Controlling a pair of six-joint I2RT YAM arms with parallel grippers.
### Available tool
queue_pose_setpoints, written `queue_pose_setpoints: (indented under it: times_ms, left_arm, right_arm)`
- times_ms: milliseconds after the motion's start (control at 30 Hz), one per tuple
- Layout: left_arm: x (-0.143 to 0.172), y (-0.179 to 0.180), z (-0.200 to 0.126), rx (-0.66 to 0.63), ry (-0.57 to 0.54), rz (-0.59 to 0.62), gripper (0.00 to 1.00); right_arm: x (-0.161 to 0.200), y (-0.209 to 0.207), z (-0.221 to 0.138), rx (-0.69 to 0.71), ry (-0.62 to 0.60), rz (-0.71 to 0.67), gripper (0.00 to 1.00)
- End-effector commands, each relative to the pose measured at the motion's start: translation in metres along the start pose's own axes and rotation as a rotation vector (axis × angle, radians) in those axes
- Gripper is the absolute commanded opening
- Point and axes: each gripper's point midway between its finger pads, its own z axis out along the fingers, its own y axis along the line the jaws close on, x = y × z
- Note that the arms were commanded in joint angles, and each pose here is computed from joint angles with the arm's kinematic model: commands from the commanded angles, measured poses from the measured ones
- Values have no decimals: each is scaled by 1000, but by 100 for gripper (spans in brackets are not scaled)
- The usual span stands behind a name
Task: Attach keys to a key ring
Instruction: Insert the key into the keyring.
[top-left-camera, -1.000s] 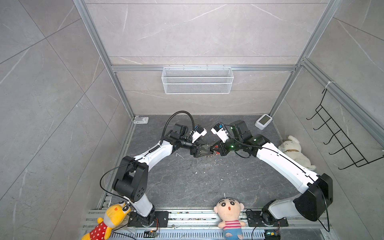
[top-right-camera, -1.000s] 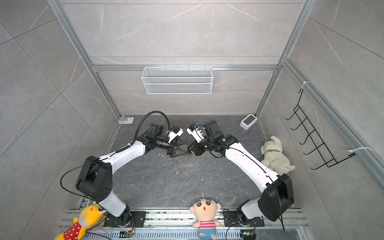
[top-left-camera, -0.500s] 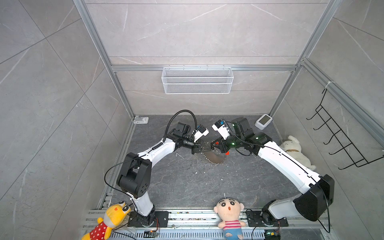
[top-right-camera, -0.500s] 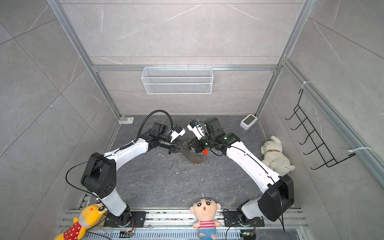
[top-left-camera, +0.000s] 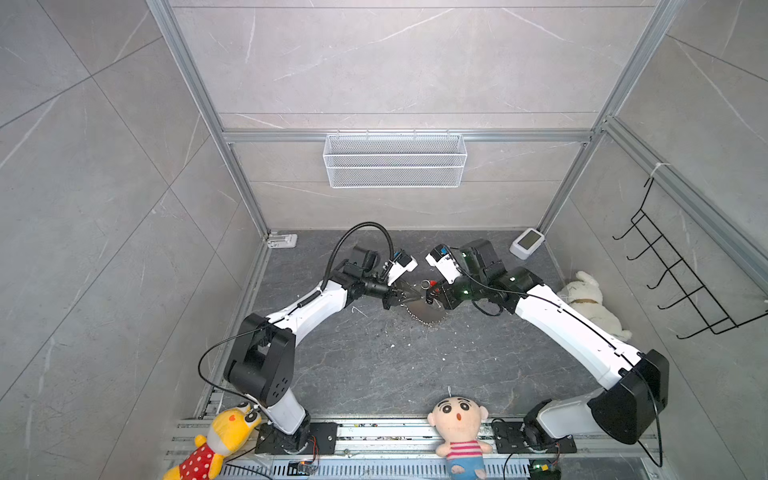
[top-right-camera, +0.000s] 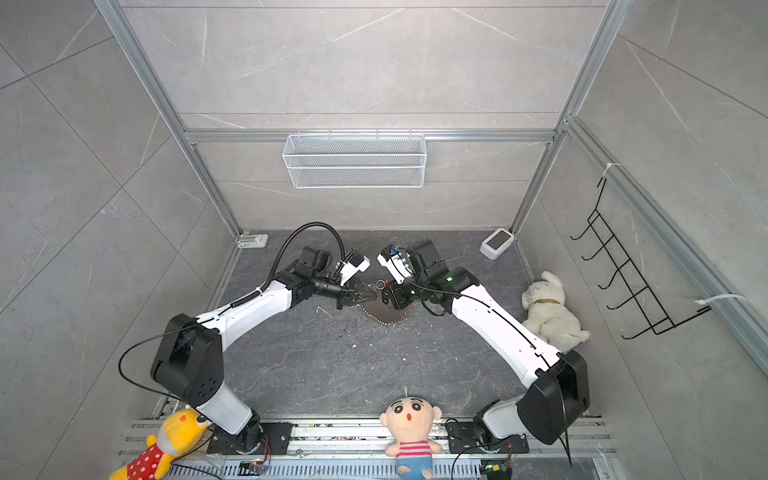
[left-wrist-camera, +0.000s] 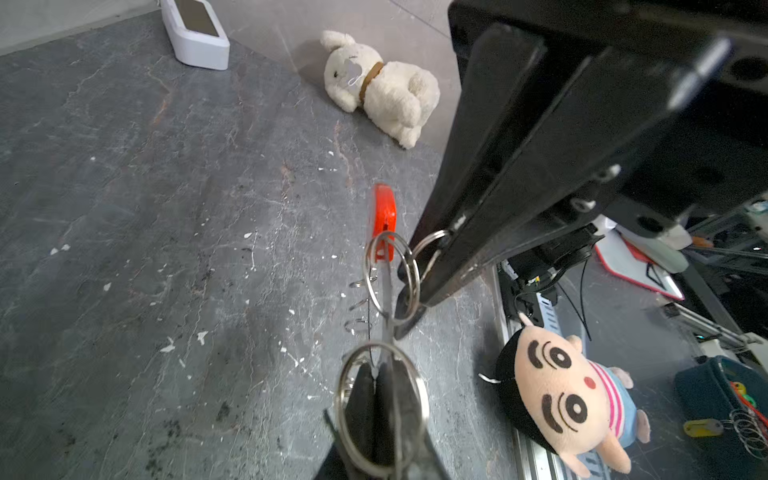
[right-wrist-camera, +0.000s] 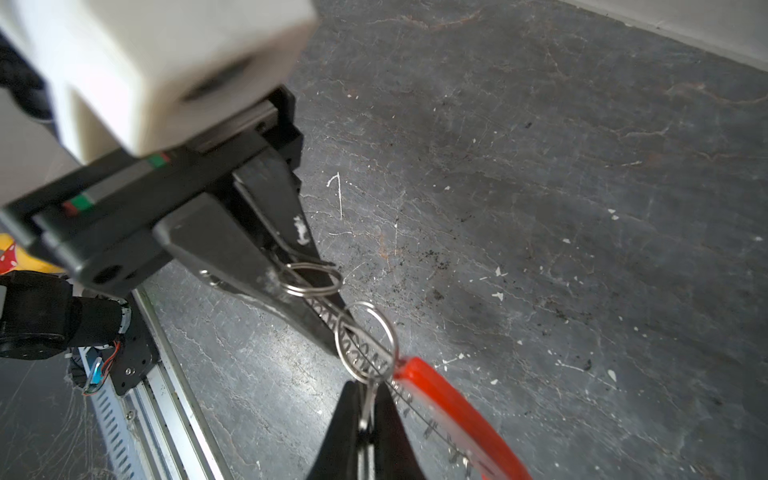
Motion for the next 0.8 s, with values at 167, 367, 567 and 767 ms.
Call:
queue_pose_setpoints:
  times_ms: [167,367,567,767]
  left_arm:
    - [-43,-8,-17,-81,-176,129,0]
    - [-44,-7,-18,-92,-177,132,0]
    - [-49,-8,-17,-102,-187,143,0]
    - [-52,-10,-16,-104,-189,150,0]
  right_arm:
    - [3,4,-7,-11,-49,38,32]
    - [-7,8,-29,2,-115,36,33]
    - [-39,-2,-52,35,-243,70,28]
    - [-61,-11,-39,-44,-271,162,22]
